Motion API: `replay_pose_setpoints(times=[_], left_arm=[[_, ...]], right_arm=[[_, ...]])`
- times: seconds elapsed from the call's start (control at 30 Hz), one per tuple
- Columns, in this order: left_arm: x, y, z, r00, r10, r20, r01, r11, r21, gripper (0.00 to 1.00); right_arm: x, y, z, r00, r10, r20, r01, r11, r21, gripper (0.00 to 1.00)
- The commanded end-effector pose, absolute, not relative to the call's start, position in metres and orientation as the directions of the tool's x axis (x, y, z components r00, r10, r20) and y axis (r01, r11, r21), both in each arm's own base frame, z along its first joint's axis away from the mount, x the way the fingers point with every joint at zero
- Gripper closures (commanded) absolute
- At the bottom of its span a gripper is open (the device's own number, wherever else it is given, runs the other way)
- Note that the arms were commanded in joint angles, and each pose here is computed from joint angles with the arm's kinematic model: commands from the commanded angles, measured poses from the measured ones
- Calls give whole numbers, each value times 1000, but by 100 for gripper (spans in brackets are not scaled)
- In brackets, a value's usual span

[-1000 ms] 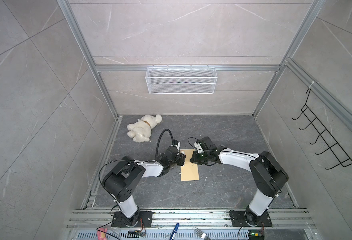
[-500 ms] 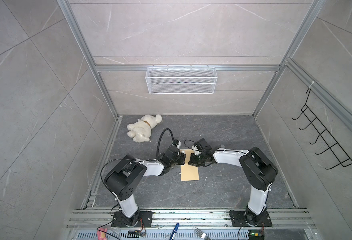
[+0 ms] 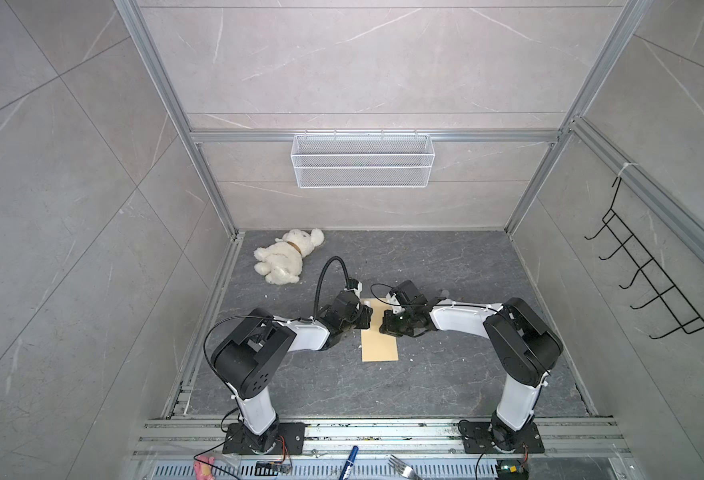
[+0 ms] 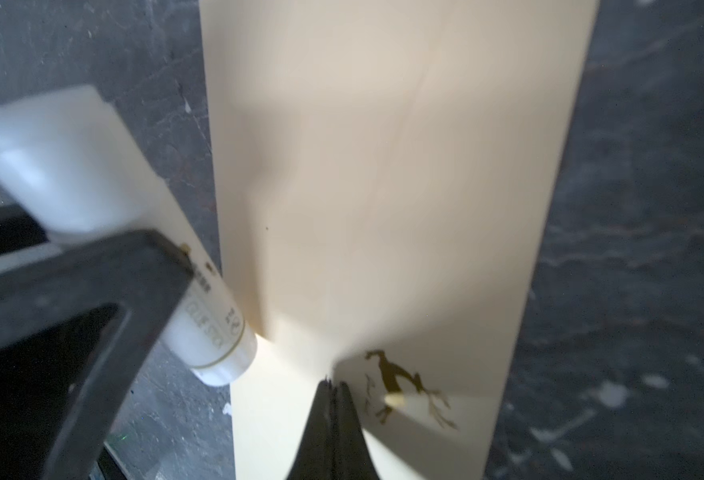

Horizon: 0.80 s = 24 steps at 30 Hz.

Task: Place the letter into the envelope and seal it
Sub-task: 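Press the right gripper tips along the folded flap to seal it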

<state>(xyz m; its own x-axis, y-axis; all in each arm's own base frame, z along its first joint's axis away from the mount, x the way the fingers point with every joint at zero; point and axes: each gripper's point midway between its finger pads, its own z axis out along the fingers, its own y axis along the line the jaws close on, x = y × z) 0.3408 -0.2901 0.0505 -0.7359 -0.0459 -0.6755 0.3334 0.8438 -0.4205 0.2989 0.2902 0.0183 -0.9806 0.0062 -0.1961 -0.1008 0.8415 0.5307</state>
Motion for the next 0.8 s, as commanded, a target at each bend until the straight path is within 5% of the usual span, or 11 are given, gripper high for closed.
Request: replay_pose_setpoints(times=[0.0, 0.33, 0.77], left_arm=[[346, -292, 47, -737, -47, -674, 322, 853, -412, 100], [346, -293, 46, -738, -45, -674, 322, 853, -411, 100], [344, -292, 48, -738, -48, -674, 325, 850, -416, 100]], right_arm=[[270, 268, 1, -992, -34, -125, -88, 887, 453, 100], [239, 256, -5, -995, -56, -88, -89, 894, 439, 100], [293, 282, 5, -988, -12, -154, -82, 884, 459, 100]])
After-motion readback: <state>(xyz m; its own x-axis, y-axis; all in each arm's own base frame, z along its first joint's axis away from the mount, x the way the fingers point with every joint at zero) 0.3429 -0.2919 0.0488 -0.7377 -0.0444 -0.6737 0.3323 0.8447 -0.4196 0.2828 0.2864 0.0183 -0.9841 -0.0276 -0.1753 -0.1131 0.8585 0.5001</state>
